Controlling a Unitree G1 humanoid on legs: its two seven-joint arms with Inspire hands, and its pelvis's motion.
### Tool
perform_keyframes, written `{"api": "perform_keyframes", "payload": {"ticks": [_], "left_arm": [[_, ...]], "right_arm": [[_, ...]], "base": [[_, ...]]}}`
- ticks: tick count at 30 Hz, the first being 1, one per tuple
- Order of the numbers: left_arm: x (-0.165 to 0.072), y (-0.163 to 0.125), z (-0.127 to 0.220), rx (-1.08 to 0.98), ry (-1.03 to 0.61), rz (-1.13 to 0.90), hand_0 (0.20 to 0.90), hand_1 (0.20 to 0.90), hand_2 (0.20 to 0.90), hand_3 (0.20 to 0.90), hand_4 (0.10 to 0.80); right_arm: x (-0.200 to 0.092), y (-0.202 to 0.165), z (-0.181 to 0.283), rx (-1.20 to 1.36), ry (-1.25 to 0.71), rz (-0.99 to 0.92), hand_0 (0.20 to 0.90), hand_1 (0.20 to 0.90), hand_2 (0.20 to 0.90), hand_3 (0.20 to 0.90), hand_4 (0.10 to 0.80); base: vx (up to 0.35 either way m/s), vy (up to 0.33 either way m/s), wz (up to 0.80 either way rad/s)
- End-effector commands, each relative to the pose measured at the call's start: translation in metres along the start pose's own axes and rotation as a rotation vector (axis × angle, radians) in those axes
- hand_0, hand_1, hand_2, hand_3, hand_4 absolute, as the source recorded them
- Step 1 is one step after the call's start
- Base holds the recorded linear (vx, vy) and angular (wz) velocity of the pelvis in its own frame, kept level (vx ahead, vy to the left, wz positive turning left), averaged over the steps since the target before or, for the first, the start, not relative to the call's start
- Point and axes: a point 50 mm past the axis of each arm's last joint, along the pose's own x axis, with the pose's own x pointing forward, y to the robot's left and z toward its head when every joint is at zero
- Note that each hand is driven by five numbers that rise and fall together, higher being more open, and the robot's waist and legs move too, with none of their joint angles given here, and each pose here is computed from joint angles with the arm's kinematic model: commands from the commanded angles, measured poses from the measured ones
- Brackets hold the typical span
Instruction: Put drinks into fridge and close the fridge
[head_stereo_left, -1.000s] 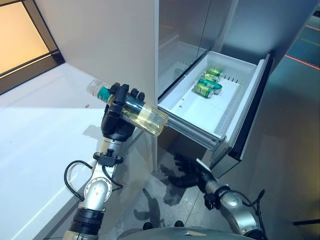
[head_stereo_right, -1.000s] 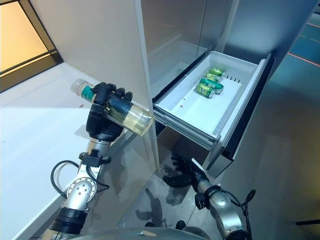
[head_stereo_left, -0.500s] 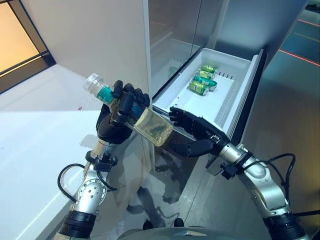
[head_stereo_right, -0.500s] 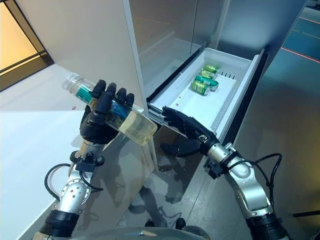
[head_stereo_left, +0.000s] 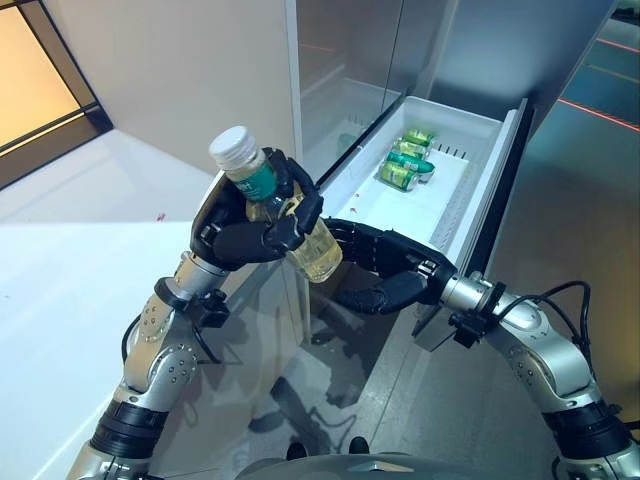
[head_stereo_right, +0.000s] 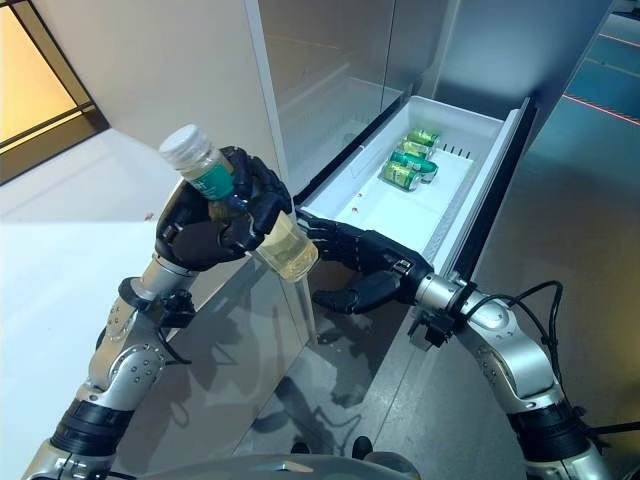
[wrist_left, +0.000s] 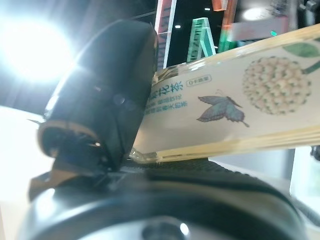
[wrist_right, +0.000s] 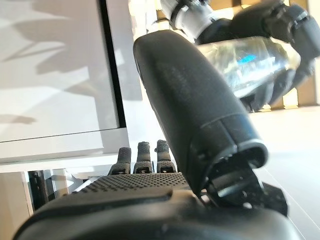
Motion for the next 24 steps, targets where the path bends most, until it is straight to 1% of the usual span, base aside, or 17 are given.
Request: {"api": "perform_keyframes", "payload": {"ticks": [1,6,9,14,20,24], "left_arm": [[0.04,-0.016,0.053,0.184,-0.343,-0.144,0.3,0.3,0.3,0.2,0.1],[0.044,-0.016,0.052,0.187,-0.324,-0.147,0.3,0.3,0.3,0.2,0.1],[0.046,-0.018,0.045,0.155,-0.292,-0.145,0.3,0.3,0.3,0.2,0.1],[0.049,-0.022,0.038,0.111,-0.27,-0.154,0.3,0.3,0.3,0.2,0.1],[0.055,-0.029,0.029,0.053,-0.254,-0.162,0.3,0.3,0.3,0.2,0.1],[0.058,-0.033,0.025,0.051,-0.244,-0.161,0.3,0.3,0.3,0.2,0.1]], "right_arm": [[0.012,0.008,0.05,-0.143,-0.178,0.133,0.9,0.9,0.9,0.9,0.8],[0.015,0.009,0.052,-0.145,-0.186,0.156,0.9,0.9,0.9,0.9,0.8],[0.02,0.013,0.06,-0.136,-0.245,0.16,0.9,0.9,0.9,0.9,0.8],[0.026,0.017,0.067,-0.135,-0.29,0.167,0.9,0.9,0.9,0.9,0.8],[0.035,0.019,0.07,-0.101,-0.301,0.147,0.9,0.9,0.9,0.9,0.8],[0.04,0.021,0.067,-0.086,-0.285,0.147,0.9,0.9,0.9,0.9,0.8]], "base": [[0.0,0.0,0.0],[0.0,0.0,0.0],[0.0,0.0,0.0],[0.0,0.0,0.0],[0.0,0.0,0.0],[0.0,0.0,0.0]]}}
